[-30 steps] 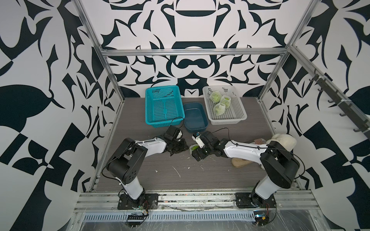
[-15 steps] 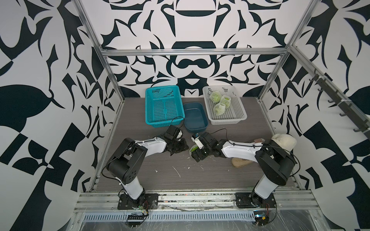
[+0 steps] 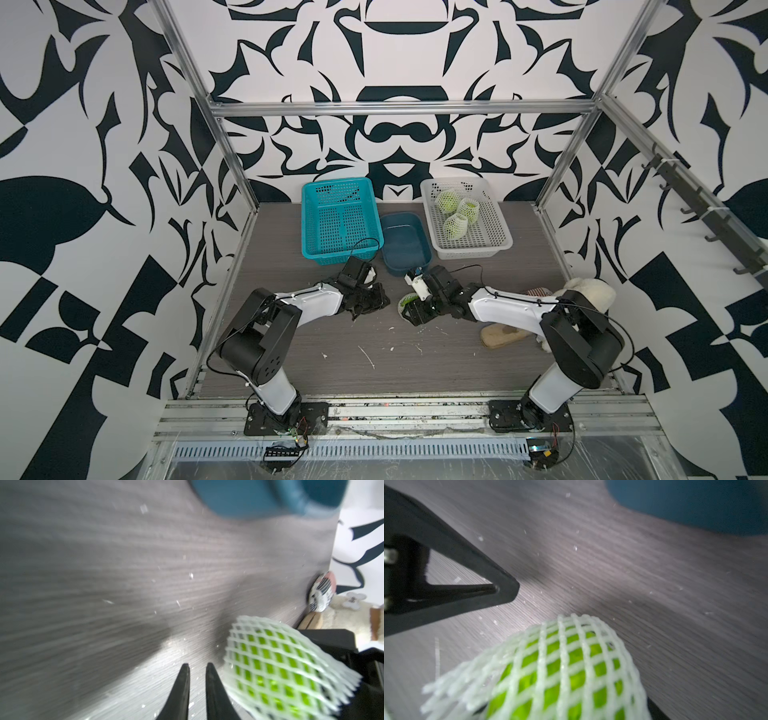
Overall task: Sleeve custard apples in foam nets
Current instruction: Pick up the custard apple from the center of the board, then place the custard apple in the basket, then reset both arms
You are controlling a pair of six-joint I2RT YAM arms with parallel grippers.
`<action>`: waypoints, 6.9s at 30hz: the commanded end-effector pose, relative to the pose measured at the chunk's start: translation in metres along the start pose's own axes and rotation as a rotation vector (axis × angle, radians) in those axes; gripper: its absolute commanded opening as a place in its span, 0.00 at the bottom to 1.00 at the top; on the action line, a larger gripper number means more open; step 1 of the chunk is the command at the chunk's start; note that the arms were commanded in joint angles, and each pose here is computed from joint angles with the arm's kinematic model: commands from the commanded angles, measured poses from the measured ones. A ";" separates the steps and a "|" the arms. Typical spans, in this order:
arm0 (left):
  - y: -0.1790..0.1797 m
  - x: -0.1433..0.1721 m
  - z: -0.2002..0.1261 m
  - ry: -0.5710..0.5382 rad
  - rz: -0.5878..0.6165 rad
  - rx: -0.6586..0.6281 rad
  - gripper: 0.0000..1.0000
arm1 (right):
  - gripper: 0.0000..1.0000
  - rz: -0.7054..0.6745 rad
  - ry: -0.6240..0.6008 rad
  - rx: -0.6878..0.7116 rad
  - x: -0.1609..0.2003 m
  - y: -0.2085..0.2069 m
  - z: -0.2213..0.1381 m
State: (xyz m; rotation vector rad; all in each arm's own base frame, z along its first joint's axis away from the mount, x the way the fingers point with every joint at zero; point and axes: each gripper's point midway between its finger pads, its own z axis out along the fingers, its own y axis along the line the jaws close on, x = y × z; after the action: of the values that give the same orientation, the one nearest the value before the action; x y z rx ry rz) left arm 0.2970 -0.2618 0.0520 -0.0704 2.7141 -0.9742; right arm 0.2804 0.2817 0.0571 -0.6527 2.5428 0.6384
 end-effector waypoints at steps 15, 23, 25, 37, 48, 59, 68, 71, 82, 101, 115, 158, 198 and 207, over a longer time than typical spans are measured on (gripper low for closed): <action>-0.008 -0.062 -0.037 -0.255 -0.028 0.023 0.30 | 0.67 0.185 -0.266 -0.472 -0.131 0.054 -0.147; -0.011 -0.063 -0.038 -0.276 -0.031 0.050 0.31 | 0.67 0.160 -0.347 -0.593 -0.170 0.070 -0.192; -0.008 -0.062 -0.040 -0.285 -0.030 0.042 0.34 | 0.67 0.164 -0.362 -0.641 -0.177 0.074 -0.199; 0.006 -0.057 -0.053 -0.328 -0.027 -0.021 1.00 | 0.68 0.163 -0.427 -0.757 -0.204 0.081 -0.230; -0.002 -0.062 -0.051 -0.323 -0.015 0.000 1.00 | 0.70 0.091 -0.475 -0.877 -0.231 0.103 -0.272; 0.002 -0.060 -0.050 -0.317 -0.026 -0.014 1.00 | 0.70 0.030 -0.507 -0.910 -0.240 0.116 -0.299; 0.001 -0.060 -0.049 -0.314 -0.031 -0.010 1.00 | 0.70 0.014 -0.536 -0.900 -0.246 0.119 -0.309; 0.001 -0.059 -0.050 -0.313 -0.031 -0.009 1.00 | 0.71 0.005 -0.544 -0.897 -0.246 0.121 -0.312; 0.002 -0.059 -0.049 -0.312 -0.038 -0.010 1.00 | 0.71 0.007 -0.546 -0.867 -0.244 0.116 -0.307; 0.006 -0.057 -0.044 -0.300 -0.043 -0.016 1.00 | 0.76 0.048 -0.539 -0.548 -0.242 0.066 -0.260; 0.010 -0.055 -0.049 -0.307 -0.026 -0.045 1.00 | 0.73 0.358 -0.476 0.173 -0.205 -0.166 -0.186; 0.008 -0.060 -0.047 -0.295 -0.013 -0.064 1.00 | 0.91 0.443 -0.070 0.677 -0.158 -0.335 -0.073; -0.001 -0.070 -0.076 -0.371 0.038 -0.087 1.00 | 1.00 0.452 -0.130 0.691 -0.166 -0.294 -0.152; 0.029 -0.101 -0.144 -0.562 0.154 -0.283 1.00 | 1.00 0.411 -0.346 0.649 -0.146 -0.235 -0.217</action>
State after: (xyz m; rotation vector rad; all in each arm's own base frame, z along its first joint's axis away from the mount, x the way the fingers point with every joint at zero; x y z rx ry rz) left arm 0.3544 -0.1675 0.1570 -0.1951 2.2918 -0.6185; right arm 0.4714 0.0284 0.2090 0.1790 2.4466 -0.0335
